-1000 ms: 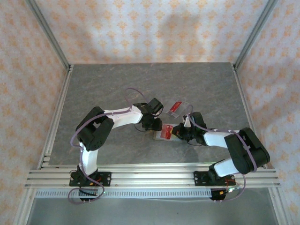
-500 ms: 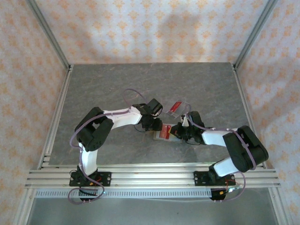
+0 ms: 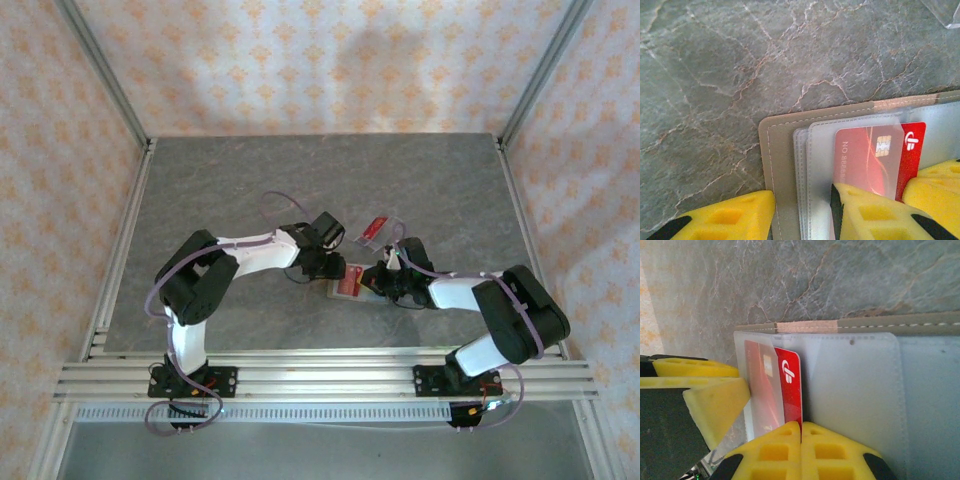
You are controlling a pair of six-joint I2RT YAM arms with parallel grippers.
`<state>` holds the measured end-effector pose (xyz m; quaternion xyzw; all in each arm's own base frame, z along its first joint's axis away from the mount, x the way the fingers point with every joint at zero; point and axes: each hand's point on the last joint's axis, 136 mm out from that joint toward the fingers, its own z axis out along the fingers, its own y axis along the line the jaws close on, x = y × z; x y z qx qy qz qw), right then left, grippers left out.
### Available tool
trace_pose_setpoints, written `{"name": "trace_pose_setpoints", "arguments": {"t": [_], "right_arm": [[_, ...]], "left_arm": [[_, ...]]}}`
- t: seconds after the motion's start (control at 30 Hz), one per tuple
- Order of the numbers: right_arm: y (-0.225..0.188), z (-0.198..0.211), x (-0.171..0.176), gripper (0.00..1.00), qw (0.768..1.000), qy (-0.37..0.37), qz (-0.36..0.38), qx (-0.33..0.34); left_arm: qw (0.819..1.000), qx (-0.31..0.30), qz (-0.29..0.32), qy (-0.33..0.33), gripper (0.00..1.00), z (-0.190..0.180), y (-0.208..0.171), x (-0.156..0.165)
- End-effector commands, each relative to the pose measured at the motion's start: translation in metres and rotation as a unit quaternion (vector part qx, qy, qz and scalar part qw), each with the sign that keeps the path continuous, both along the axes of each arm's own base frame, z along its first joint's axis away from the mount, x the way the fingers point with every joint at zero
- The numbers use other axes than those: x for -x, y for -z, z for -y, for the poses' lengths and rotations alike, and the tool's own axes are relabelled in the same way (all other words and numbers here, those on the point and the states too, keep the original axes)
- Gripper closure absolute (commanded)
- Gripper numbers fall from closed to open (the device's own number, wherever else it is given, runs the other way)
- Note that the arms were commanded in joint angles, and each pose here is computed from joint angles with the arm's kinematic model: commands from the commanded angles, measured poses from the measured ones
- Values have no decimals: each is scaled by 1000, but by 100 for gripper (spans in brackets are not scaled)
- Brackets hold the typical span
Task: Put the credit cards into the card holder
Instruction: Insert the credit card into the card slot.
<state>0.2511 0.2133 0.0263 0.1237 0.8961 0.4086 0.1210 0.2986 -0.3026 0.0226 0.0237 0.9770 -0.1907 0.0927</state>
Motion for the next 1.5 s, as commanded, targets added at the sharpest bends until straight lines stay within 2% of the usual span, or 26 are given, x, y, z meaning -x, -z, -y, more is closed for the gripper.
{"name": "trace_pose_setpoints", "arguments": {"t": [0.0, 0.3, 0.43, 0.97, 1.47], "right_arm": [[15, 4, 8, 100, 1000, 1, -16, 20], [16, 5, 11, 100, 1000, -4, -18, 26], [15, 5, 9, 100, 999, -7, -17, 30], [5, -12, 9, 100, 999, -38, -9, 25], [14, -9, 4, 100, 999, -3, -18, 31]], "left_arm": [[998, -49, -43, -17, 62, -33, 15, 21], [998, -44, -34, -33, 70, -49, 6, 15], [998, -42, -41, -22, 72, -46, 10, 16], [998, -39, -46, -12, 70, -33, 19, 20], [1000, -20, -22, -9, 66, -27, -14, 15]]}}
